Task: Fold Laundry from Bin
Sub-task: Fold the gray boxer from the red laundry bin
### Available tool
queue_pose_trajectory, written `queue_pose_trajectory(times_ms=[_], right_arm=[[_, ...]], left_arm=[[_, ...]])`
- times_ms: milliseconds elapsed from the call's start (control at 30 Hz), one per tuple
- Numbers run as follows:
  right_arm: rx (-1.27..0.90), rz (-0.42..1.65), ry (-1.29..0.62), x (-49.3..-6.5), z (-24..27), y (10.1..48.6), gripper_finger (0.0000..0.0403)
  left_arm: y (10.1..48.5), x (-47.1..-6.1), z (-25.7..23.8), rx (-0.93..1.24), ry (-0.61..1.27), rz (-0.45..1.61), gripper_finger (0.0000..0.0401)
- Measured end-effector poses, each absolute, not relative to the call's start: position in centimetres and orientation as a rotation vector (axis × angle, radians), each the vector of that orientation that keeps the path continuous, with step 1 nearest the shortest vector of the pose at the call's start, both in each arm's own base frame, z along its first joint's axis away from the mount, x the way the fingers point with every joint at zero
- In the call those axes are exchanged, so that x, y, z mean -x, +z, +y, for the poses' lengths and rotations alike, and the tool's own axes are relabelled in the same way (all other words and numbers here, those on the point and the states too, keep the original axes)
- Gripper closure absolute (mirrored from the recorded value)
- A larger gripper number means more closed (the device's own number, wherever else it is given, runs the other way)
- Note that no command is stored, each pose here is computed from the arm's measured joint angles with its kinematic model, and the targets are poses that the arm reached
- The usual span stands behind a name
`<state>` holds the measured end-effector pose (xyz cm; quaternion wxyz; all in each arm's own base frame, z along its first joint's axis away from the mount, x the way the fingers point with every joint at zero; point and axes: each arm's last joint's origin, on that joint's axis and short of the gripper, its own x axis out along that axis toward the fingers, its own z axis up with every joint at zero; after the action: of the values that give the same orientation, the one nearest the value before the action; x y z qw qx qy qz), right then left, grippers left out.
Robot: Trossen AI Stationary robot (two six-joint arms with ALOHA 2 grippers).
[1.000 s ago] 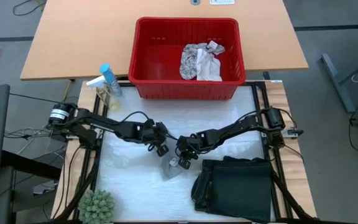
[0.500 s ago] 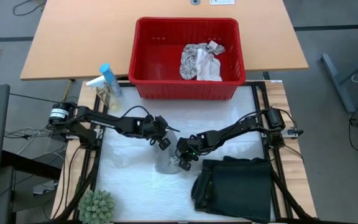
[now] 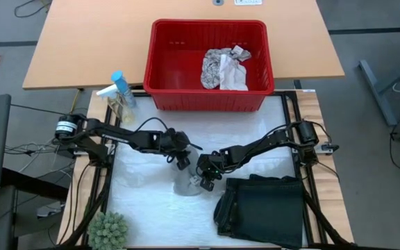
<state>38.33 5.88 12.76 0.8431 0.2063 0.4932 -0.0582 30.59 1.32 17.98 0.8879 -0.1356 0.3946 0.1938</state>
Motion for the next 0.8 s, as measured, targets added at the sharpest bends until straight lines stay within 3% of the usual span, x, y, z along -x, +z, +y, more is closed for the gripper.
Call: queue_pose_trajectory(times_ms=[133,300,533,800], right_arm=[[-0.436,1.041,-0.123,-38.3,5.9,12.8,0.0388],[-0.435,1.042,-0.122,-38.3,5.9,12.8,0.0386],[-0.436,1.037,-0.121,-38.4,5.9,12.8,0.0385],[-0.440,1.023,-0.114,-38.5,5.9,12.8,0.0384]], left_arm=[[17.6,-30.0,1.4,0.294,0.432,0.883,0.0234],[17.3,-28.8,0.8,0.377,0.475,0.990,0.0240],[19.5,-27.4,-2.4,0.350,0.504,0.867,0.0275],[15.6,-26.1,-4.0,0.400,0.518,0.755,0.0344]])
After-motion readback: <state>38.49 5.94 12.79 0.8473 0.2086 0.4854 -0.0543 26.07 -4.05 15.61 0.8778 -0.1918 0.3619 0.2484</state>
